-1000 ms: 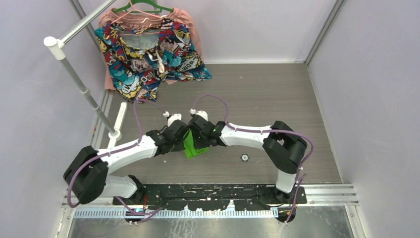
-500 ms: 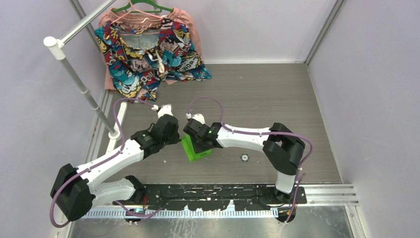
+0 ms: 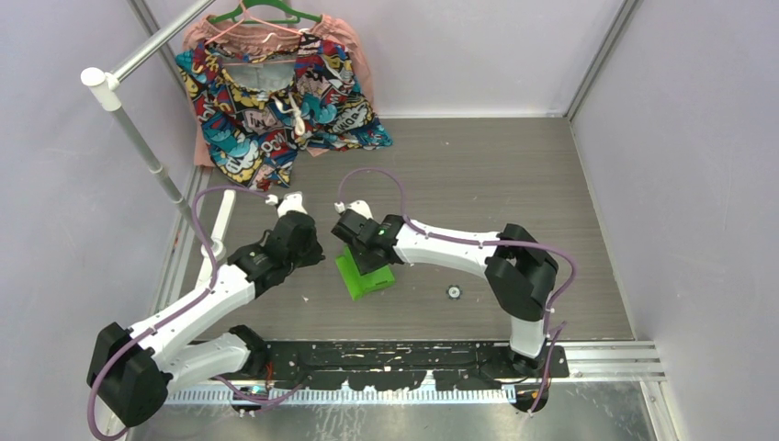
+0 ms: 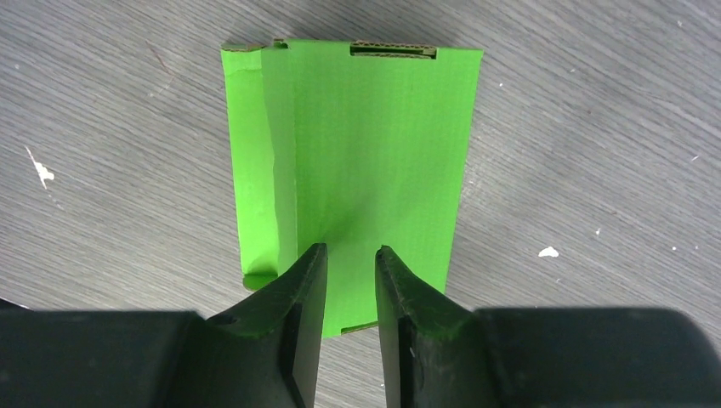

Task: Fold the paper box
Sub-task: Close the paper box at the center of the board.

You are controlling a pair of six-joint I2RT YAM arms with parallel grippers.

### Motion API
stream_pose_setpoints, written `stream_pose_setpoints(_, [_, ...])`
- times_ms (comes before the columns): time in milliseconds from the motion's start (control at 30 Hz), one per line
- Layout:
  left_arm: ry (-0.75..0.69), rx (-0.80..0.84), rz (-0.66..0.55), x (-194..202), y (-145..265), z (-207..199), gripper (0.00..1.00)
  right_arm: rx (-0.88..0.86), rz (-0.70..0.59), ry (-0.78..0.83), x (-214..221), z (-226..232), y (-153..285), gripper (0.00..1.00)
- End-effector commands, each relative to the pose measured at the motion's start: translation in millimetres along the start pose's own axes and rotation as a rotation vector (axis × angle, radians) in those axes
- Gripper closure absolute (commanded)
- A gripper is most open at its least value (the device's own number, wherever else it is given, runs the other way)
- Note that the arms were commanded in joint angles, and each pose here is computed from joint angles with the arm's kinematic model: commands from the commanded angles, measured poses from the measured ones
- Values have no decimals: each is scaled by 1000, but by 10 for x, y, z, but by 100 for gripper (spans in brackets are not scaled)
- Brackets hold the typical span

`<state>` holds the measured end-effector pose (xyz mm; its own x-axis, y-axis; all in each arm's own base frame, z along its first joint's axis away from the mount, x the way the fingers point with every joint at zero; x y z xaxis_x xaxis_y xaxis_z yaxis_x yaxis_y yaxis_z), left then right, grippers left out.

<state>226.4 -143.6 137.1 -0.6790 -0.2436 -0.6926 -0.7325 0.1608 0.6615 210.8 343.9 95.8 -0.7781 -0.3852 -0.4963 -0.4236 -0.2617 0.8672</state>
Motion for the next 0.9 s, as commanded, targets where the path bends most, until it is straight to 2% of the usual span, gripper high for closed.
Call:
stream_pose_setpoints(0, [-2, 9, -3, -14, 25, 11, 100, 15, -27, 14, -188, -43, -12, 67])
stream_pose_setpoints(167, [1, 4, 2, 12, 21, 33, 100, -1, 20, 23, -80, -17, -207, 68])
stream_pose_setpoints(433, [12, 2, 6, 54, 12, 55, 100, -14, 119, 14, 335, -35, -567, 74])
stream_pose_setpoints(700, [14, 8, 33, 99, -7, 40, 100, -18, -48, 16, 16, -74, -151, 75])
stream_pose_setpoints(867, [30, 26, 61, 188, -71, 13, 100, -22, -47, 49, -28, -41, -86, 75])
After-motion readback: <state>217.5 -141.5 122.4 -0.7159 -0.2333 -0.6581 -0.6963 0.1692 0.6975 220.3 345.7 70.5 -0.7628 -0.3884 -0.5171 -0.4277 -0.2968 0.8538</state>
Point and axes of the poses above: each gripper's point midway between its finger pads, its own y axis back along the fingers, its own z axis along the line the jaws close on, x = y × z, the point moved 3 cm from there along y, back along the fingers
